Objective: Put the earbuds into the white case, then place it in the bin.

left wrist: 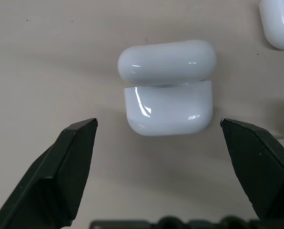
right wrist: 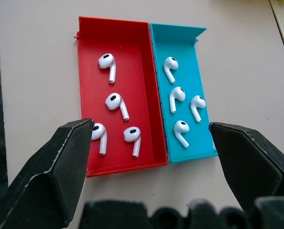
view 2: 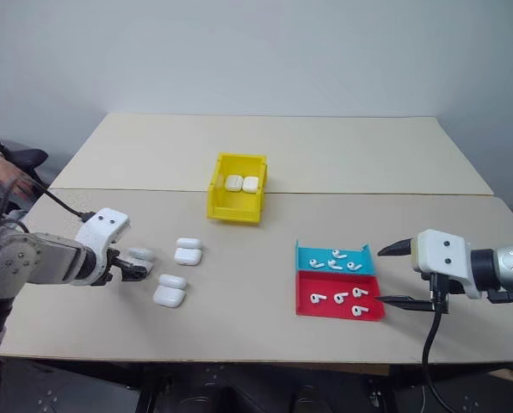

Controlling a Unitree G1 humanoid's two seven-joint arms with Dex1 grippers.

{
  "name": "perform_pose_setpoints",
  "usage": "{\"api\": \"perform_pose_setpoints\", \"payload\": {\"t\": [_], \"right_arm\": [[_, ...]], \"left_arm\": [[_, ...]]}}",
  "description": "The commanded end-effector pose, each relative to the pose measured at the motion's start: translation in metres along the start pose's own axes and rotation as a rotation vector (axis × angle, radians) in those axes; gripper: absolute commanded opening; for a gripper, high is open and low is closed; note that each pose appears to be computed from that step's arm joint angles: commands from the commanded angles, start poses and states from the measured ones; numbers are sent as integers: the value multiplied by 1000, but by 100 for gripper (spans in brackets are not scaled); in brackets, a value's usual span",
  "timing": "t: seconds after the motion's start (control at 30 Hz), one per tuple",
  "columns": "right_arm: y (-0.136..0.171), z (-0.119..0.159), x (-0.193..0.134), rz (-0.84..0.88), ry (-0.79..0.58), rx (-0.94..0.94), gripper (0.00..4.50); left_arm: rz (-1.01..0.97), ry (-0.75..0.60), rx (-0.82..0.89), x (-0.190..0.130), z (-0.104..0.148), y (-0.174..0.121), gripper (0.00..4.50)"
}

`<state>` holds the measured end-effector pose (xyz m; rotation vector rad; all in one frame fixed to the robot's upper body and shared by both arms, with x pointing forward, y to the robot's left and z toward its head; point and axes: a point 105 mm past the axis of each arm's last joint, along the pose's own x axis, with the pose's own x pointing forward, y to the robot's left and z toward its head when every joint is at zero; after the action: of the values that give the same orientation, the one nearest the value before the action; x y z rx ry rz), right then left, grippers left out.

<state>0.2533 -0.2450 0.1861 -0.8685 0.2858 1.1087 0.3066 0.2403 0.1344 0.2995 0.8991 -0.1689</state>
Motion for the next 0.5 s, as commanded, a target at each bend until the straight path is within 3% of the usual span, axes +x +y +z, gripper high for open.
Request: {"api": "perform_pose_setpoints", "payload": {"t": [0.03,0.5], "right_arm": [[-6,8,-10,-34,6,-30,449],[-5,7,-12,-51,15,-21,449]], "left_arm": [[38,-25,0,-2,11,5,450],[24,4,-7,11,12,0,450]]}}
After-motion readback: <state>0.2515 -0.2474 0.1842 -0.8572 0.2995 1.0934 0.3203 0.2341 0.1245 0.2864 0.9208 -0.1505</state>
